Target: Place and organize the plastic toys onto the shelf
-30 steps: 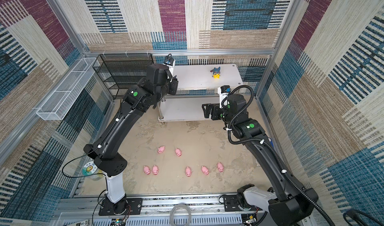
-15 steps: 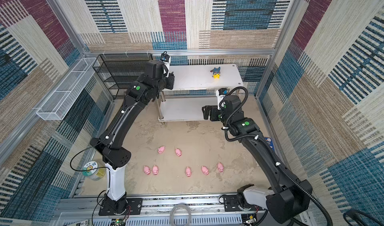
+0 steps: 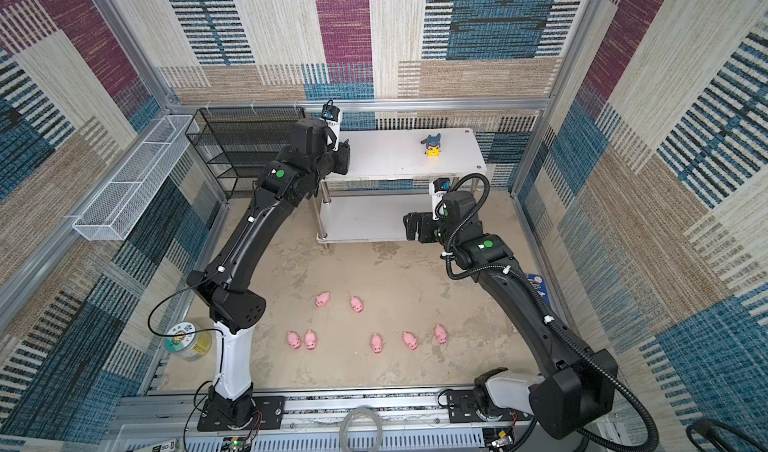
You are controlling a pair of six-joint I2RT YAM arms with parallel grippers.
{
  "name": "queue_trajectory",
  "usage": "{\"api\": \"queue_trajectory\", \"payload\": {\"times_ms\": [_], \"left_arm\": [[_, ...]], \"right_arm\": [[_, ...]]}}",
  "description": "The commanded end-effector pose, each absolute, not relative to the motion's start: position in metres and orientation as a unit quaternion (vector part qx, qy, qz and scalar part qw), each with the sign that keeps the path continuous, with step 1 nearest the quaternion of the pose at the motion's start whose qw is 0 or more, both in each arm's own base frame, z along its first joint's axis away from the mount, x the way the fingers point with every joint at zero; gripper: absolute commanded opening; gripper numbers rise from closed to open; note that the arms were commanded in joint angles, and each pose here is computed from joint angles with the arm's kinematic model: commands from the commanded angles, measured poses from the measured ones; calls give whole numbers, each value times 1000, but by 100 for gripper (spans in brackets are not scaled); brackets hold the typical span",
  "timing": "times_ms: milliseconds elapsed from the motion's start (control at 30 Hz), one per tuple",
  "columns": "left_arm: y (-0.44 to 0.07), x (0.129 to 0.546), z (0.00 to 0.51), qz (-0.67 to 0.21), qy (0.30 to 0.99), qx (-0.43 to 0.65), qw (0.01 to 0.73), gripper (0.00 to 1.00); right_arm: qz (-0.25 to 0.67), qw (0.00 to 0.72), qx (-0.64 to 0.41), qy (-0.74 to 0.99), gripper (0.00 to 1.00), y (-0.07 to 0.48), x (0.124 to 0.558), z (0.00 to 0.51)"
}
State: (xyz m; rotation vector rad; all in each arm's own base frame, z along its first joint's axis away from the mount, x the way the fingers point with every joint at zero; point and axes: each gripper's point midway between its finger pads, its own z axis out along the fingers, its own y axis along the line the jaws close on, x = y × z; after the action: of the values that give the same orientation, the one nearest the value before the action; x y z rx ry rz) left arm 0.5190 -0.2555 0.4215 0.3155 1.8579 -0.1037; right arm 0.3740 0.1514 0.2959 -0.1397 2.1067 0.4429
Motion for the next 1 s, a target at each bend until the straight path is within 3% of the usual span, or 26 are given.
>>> {"api": "queue_trajectory", "payload": {"times_ms": [0,967], "left_arm": [[-259,522,435,-57,781,131,607,17],[-256,525,428,-37,785,138,603,26]], "right_arm": [[174,489,-57,853,100,150,380,302],[175,488,-53,853,100,150,382,303]]}}
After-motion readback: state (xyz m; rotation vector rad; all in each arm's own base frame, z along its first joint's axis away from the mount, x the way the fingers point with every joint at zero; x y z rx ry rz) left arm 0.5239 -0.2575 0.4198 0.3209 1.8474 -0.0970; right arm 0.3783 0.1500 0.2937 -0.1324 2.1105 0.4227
